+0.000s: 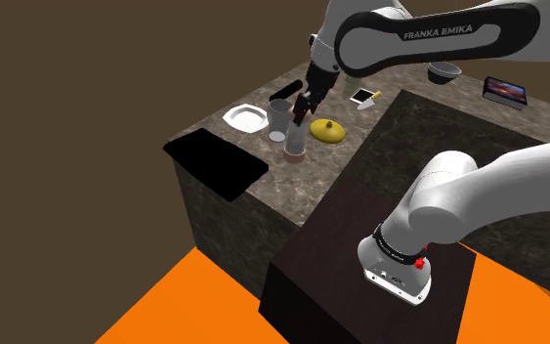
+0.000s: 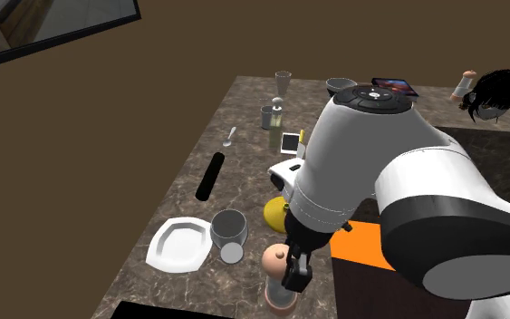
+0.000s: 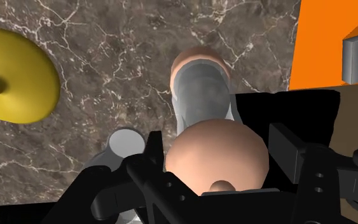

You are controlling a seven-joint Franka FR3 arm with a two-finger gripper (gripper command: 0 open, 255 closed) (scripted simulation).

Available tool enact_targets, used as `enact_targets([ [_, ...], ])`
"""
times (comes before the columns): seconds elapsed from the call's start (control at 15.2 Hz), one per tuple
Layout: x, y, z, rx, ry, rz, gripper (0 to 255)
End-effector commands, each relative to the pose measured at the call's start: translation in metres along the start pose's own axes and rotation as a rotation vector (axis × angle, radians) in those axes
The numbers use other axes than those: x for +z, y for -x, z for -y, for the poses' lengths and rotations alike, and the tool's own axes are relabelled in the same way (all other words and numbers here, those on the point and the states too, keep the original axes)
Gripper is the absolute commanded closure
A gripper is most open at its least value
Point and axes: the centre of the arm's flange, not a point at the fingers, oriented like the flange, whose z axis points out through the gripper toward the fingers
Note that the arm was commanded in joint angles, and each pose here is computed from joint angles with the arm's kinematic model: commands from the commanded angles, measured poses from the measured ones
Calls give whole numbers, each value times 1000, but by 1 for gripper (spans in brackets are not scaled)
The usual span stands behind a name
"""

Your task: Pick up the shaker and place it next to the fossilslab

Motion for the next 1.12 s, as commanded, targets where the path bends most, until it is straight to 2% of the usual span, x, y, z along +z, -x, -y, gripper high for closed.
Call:
enact_targets([
  [0.0, 10, 2, 0, 0, 0, -1, 255],
  [0.73, 67, 11, 1, 0, 0, -1, 255],
  [1.06, 71, 11, 1, 0, 0, -1, 255],
])
